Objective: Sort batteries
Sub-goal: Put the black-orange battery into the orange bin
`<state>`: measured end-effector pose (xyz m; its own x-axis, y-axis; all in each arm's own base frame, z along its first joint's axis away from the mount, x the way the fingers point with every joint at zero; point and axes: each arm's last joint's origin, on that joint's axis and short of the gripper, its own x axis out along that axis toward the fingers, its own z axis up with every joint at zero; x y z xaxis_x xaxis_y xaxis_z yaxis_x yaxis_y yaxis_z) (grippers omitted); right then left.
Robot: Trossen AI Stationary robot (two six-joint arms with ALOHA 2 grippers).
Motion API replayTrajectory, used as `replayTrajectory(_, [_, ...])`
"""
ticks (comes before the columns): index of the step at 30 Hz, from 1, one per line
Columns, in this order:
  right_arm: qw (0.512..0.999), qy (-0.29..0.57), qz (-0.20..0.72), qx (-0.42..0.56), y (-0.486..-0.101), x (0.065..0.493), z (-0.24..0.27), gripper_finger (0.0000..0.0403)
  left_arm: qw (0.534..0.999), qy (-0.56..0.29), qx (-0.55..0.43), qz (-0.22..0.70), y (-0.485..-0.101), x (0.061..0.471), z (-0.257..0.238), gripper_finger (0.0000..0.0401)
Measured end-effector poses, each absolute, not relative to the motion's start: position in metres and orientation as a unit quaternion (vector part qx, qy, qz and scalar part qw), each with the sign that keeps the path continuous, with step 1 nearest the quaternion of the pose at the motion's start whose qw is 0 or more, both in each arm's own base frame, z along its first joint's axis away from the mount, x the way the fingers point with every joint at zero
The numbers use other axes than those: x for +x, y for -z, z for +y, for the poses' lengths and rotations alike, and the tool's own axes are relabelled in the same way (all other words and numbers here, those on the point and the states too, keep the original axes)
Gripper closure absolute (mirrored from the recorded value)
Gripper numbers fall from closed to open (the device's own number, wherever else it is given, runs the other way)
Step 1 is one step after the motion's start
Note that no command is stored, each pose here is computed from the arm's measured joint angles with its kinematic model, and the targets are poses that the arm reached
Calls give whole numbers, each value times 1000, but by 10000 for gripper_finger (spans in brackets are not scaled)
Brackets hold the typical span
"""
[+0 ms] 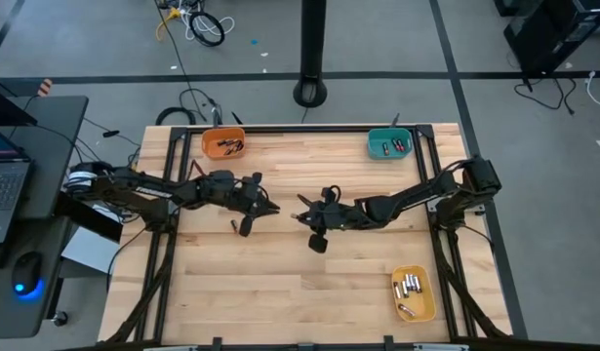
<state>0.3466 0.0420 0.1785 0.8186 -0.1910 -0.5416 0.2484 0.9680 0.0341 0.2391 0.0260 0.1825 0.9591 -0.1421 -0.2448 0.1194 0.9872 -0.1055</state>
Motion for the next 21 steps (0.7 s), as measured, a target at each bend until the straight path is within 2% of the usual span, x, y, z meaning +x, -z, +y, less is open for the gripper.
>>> replayTrajectory(7, [952, 115, 278, 52, -179, 347, 42, 341, 989, 42, -57, 130, -182, 241, 13, 245])
replayTrajectory(11, [954, 114, 273, 50, -180, 347, 42, 341, 988, 24, -88, 123, -184, 242, 7, 209])
replayTrajectory(21, [957, 111, 265, 47, -181, 348, 42, 341, 987, 13, -90, 134, -169, 257, 4, 197])
